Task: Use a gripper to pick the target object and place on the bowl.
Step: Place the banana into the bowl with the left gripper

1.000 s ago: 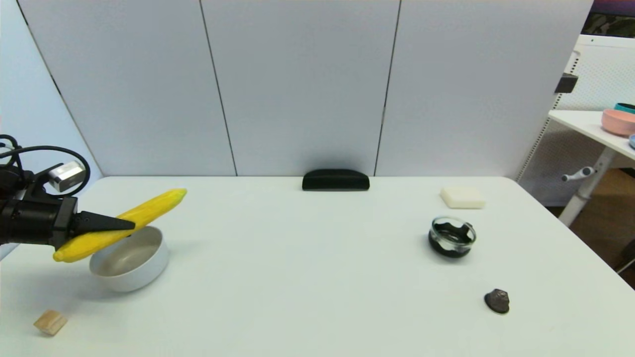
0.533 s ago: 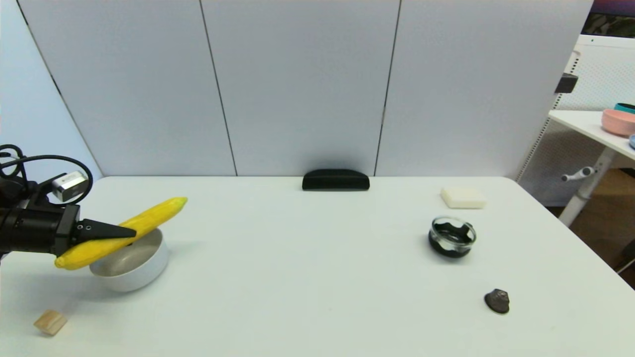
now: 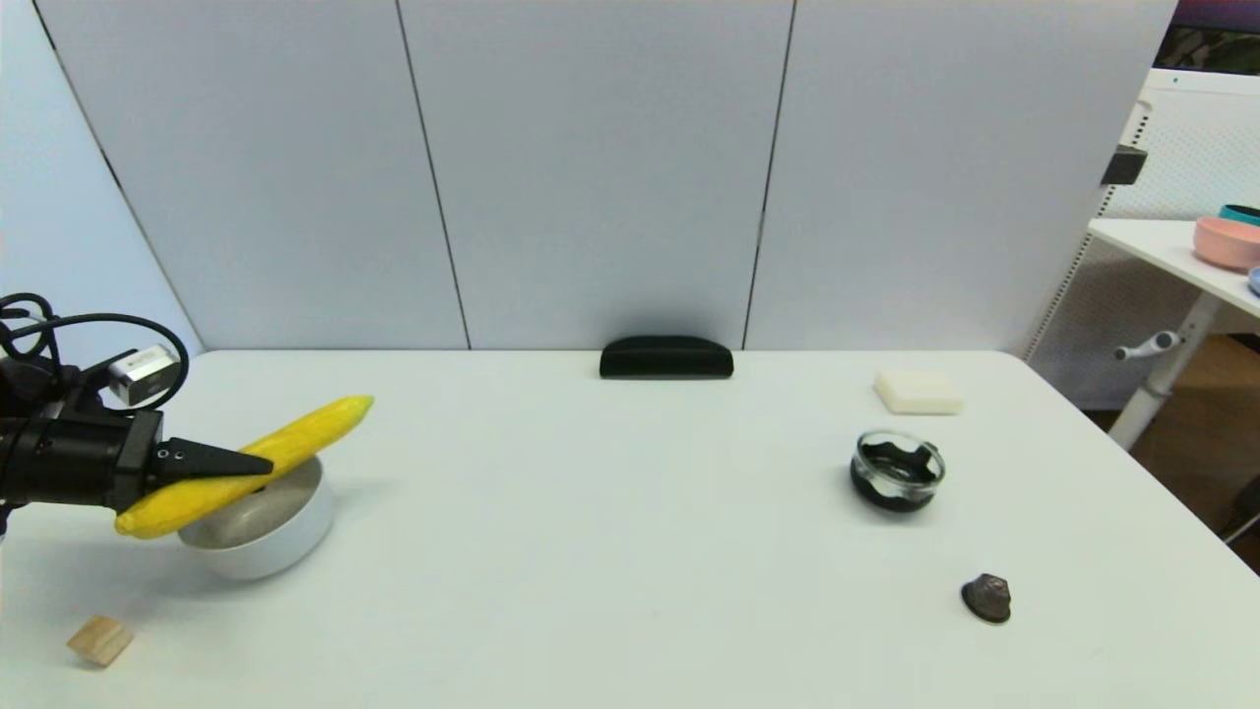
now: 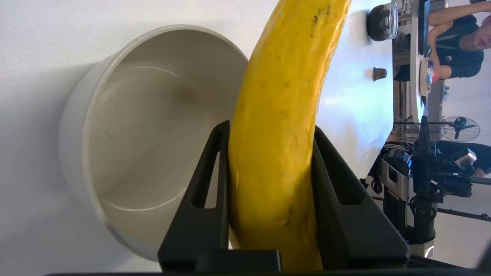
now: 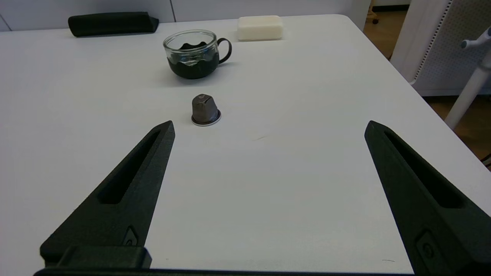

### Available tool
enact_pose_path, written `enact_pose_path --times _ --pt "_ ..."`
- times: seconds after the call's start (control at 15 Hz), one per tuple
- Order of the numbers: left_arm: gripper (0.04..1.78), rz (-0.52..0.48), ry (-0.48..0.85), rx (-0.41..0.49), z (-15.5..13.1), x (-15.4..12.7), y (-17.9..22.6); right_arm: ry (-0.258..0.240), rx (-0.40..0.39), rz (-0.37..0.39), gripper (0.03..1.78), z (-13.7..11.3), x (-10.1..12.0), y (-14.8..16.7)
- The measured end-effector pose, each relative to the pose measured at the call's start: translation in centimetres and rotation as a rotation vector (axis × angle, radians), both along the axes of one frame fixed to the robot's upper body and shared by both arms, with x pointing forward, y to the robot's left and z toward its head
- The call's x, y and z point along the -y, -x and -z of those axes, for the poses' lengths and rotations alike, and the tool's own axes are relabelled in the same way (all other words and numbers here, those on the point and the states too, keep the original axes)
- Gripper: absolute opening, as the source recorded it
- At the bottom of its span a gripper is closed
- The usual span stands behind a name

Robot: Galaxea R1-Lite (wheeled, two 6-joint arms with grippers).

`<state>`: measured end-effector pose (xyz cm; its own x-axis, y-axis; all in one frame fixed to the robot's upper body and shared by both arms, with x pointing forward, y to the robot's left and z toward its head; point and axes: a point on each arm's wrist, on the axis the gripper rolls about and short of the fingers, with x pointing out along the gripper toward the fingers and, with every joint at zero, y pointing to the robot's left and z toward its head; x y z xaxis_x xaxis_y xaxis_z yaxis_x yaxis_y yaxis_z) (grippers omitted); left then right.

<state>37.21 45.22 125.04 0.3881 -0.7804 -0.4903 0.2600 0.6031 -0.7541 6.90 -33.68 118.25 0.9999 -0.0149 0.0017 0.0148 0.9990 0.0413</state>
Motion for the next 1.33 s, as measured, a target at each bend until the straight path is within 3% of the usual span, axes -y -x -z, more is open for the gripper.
enact_pose_path --times 0.27,0.53,1.0,1.33 --pt "1.12 -0.004 0.000 0.001 0.0 -0.1 0.0 0.000 0.000 0.000 1.71 0.0 0.0 0.0" --pt "1.35 -0.016 -0.004 0.012 -0.2 -0.5 0.1 0.000 0.000 0.000 1.71 0.0 0.0 0.0" --pt "1.55 -0.046 -0.055 0.110 -2.9 -1.4 0.2 0.000 0.000 0.000 1.71 0.0 0.0 0.0" --pt "1.62 -0.066 -0.130 0.246 -6.5 -2.2 0.0 0.000 0.000 0.000 1.71 0.0 0.0 0.0"
